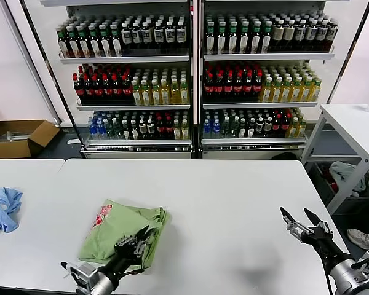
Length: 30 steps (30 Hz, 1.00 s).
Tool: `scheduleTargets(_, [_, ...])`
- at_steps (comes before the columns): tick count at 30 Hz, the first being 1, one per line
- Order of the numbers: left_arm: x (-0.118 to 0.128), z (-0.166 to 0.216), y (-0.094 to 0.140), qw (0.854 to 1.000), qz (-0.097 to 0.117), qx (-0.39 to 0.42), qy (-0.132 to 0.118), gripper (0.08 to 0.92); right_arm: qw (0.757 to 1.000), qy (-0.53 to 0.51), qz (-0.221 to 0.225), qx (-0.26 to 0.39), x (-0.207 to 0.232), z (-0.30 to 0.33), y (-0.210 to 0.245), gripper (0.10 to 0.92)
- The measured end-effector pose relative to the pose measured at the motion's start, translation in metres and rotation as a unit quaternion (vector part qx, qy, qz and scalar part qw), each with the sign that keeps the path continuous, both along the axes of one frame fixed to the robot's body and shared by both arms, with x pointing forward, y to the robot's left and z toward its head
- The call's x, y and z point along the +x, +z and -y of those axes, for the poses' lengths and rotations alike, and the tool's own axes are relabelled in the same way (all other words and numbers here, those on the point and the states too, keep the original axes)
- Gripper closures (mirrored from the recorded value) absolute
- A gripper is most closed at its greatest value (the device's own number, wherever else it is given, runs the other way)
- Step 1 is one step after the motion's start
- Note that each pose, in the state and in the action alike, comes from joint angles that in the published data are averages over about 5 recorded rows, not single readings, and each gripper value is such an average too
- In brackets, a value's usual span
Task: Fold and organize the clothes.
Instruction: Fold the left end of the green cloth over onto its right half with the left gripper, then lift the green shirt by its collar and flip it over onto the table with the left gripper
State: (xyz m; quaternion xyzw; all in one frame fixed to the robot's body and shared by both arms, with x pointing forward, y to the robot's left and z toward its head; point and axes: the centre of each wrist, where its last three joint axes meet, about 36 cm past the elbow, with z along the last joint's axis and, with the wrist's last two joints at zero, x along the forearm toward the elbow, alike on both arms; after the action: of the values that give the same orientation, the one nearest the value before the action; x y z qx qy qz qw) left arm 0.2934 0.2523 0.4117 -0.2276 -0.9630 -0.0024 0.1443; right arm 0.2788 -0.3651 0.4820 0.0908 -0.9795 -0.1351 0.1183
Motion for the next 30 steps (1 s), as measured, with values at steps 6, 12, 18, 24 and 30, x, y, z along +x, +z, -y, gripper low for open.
scheduleTargets(6, [0.016, -0.004, 0.001, 1.000, 0.008, 0.003, 0.030, 0.544, 1.000, 0.006, 0.001, -0.001, -0.002, -0.006, 0.002, 0.200])
scheduleTargets(12, [0.026, -0.014, 0.011, 0.998, 0.007, -0.014, 0.061, 0.370, 1.000, 0.010, 0.002, 0.000, -0.005, -0.011, 0.003, 0.200])
scheduleTargets(18, [0.033, -0.034, 0.030, 0.995, 0.013, -0.030, 0.095, 0.212, 1.000, 0.016, 0.002, 0.000, -0.008, -0.016, 0.004, 0.200])
scheduleTargets(24, [0.037, -0.066, 0.040, 0.991, -0.006, -0.017, 0.134, 0.177, 1.000, 0.021, 0.002, -0.001, -0.010, -0.020, 0.004, 0.200])
scheduleTargets(30, [0.040, -0.095, 0.038, 0.986, -0.064, -0.004, 0.152, 0.177, 1.000, 0.024, 0.002, -0.003, -0.011, -0.023, 0.004, 0.200])
